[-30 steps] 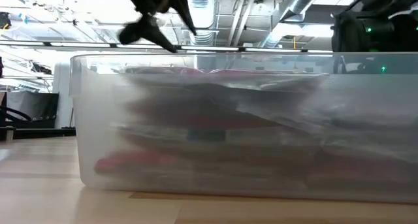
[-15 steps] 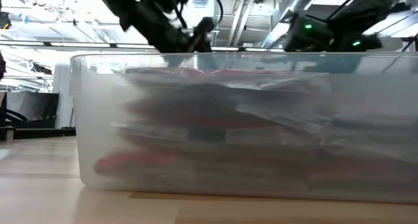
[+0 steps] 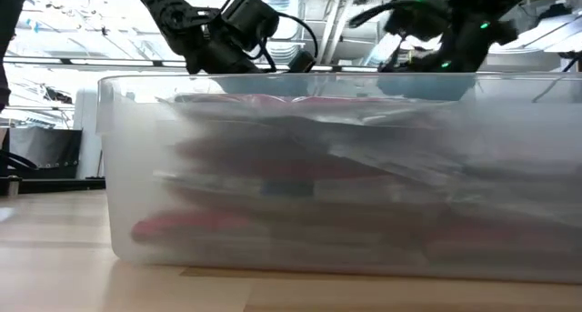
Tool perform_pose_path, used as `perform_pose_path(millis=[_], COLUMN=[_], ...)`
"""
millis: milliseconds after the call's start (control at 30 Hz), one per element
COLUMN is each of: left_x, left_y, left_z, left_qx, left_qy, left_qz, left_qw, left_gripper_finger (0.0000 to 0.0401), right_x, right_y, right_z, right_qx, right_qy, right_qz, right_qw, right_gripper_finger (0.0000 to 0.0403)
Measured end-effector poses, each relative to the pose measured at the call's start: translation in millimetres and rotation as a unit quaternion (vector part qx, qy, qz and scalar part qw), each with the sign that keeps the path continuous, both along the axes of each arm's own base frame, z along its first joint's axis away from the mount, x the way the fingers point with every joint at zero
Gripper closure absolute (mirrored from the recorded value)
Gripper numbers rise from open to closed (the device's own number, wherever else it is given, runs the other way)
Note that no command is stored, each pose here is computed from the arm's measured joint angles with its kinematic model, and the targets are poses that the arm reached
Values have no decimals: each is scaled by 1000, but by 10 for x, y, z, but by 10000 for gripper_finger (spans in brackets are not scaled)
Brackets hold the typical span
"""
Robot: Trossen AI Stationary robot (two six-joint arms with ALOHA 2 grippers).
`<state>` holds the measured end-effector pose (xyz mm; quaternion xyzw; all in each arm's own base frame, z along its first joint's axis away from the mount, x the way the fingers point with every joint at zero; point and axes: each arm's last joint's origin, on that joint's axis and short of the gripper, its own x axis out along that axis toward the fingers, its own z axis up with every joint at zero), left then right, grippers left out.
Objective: Sort popcorn bags into baskets
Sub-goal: Put the red popcorn bag into the white bin
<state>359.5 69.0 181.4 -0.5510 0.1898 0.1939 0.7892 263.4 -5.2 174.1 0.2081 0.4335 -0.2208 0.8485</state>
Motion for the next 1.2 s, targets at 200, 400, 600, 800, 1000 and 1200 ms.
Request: perform_pose_path(millis=[200,400,600,800,1000,1200], left_x=[-25,-38,-42,-48,33,170], left_y=[-61,-139,-315,-274,-248,-274], left_z=[-50,-84,-118,-143,-434,-590], left_qx=[11,-18,-32,-12,-26,-43], left_qy=[34,52,74,84,102,54], left_qz=[10,-13,-10,18,21,28], left_qw=[999,998,997,996,994,997], left_gripper_finger=[168,168,168,168,168,168], right_x=[33,62,144,270,382,290], right_y=[188,306,360,284,215,200], right_z=[-76,-261,-356,-379,-200,56], right_qx=[-13,-7,7,22,14,-3], right_qy=[15,49,39,12,-23,-46], right_qz=[47,58,77,93,113,101], right_qw=[999,997,996,995,993,994], right_gripper_finger=[387,384,391,379,391,382])
